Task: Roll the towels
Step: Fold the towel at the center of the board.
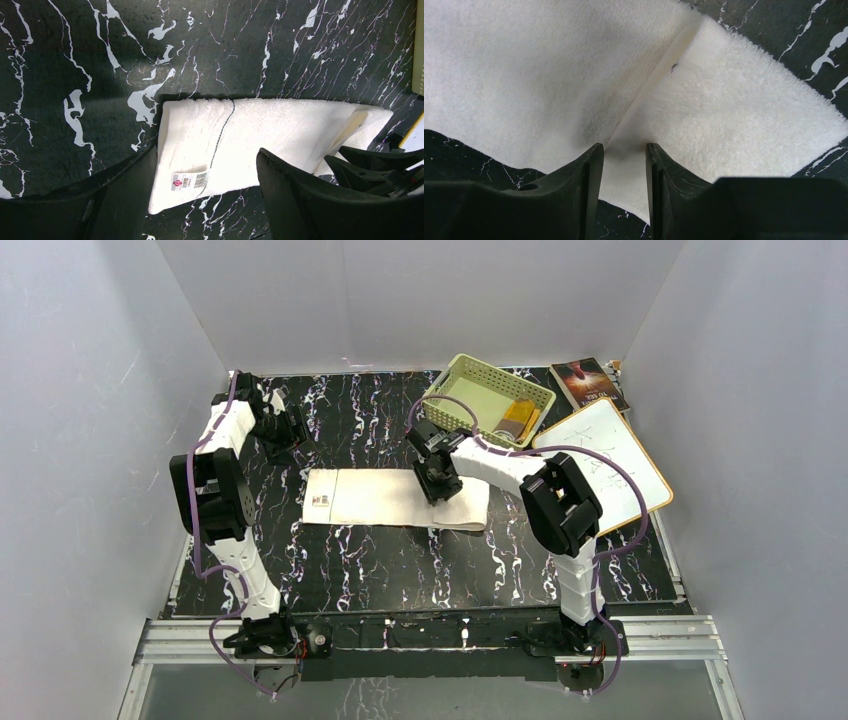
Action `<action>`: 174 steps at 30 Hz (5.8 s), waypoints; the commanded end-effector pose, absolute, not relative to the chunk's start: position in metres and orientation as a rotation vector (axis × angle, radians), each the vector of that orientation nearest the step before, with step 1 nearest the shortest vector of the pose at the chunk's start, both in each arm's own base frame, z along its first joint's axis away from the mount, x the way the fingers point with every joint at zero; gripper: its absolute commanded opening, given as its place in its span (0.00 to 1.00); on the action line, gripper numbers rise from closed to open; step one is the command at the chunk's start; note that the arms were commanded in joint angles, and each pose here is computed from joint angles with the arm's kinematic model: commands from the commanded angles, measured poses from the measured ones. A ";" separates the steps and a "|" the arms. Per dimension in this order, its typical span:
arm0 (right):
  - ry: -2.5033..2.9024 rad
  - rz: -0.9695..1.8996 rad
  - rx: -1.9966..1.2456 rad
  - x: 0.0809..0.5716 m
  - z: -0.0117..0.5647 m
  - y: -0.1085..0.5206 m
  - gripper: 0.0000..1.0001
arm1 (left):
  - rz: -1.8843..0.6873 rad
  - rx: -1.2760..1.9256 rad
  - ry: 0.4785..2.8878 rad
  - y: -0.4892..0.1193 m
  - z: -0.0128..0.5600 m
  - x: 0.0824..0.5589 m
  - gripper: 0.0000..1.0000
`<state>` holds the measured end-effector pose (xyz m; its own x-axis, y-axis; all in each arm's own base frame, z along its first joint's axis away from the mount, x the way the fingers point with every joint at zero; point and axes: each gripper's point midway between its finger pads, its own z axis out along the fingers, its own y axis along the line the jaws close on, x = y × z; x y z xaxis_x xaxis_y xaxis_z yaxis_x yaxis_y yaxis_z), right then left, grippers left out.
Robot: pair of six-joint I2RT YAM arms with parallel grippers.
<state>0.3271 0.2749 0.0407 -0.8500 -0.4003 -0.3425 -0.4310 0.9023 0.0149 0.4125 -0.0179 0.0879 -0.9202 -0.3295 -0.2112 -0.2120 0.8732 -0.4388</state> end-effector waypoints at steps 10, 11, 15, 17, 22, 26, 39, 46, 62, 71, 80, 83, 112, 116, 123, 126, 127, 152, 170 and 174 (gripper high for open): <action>2.712 0.106 -0.602 0.330 0.043 0.276 0.04 | -0.606 -0.398 2.752 -0.016 0.101 0.409 0.72; 2.706 0.104 -0.602 0.331 0.049 0.276 0.04 | -0.605 -0.396 2.752 -0.016 0.102 0.409 0.72; 2.691 0.115 -0.603 0.327 0.071 0.273 0.00 | -0.606 -0.396 2.744 -0.015 0.104 0.409 0.72; 2.681 0.126 -0.601 0.326 0.082 0.272 0.00 | -0.608 -0.402 2.748 -0.014 0.102 0.407 0.72; 2.628 0.208 -0.587 0.331 0.116 0.285 0.00 | -0.605 -0.419 2.741 -0.014 0.101 0.404 0.72; 2.555 0.296 -0.597 0.338 0.143 0.314 0.00 | -0.594 -0.438 2.705 -0.007 0.115 0.410 0.72; 2.567 0.287 -0.638 0.334 0.117 0.327 0.00 | -0.623 -0.430 2.687 -0.003 0.128 0.411 0.72; 2.588 0.253 -0.570 0.333 0.111 0.289 0.00 | -0.726 -0.429 2.677 -0.024 0.109 0.403 0.70; 2.564 0.330 -0.513 0.342 0.120 0.256 0.00 | -0.853 -0.496 2.731 -0.081 0.017 0.388 0.42; 2.528 0.385 -0.463 0.346 0.141 0.230 0.00 | -0.635 -0.620 2.873 -0.051 -0.026 0.361 0.40; 2.491 0.436 -0.409 0.345 0.156 0.191 0.00 | -0.406 -0.667 2.996 -0.025 -0.059 0.341 0.39; 2.482 0.445 -0.403 0.343 0.156 0.183 0.00 | -0.344 -0.660 3.013 -0.018 -0.060 0.339 0.39; 2.444 0.184 0.004 0.367 0.167 0.081 0.00 | -0.684 -0.442 2.697 -0.077 0.081 0.336 0.64; 2.391 0.098 0.024 0.382 0.192 0.071 0.00 | -0.617 -0.446 2.766 -0.069 0.069 0.334 0.64; 2.380 0.094 -0.101 0.390 0.210 0.119 0.00 | -0.708 -0.471 2.747 -0.071 0.083 0.338 0.50; 2.394 0.113 -0.123 0.390 0.206 0.131 0.00 | -0.783 -0.450 2.770 -0.080 0.087 0.320 0.50; 2.397 0.116 -0.131 0.390 0.205 0.133 0.00 | -0.795 -0.441 2.773 -0.082 0.088 0.312 0.52; 2.426 0.126 -0.202 0.381 0.188 0.148 0.00 | -1.116 -0.534 2.677 -0.139 0.046 0.293 0.28; 2.447 -0.005 -0.036 0.382 0.181 0.069 0.00 | -0.643 -0.459 2.985 -0.055 0.034 0.269 0.42; 2.445 -0.029 -0.018 0.382 0.181 0.060 0.00 | -0.608 -0.474 2.991 -0.047 0.036 0.268 0.44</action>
<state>0.3786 0.0685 0.1573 -0.8193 -0.0170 -0.5731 -0.0154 0.9999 -0.0076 0.2860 -0.0566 0.0329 -0.9382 -0.3437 -0.0414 -0.2913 0.8485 -0.4419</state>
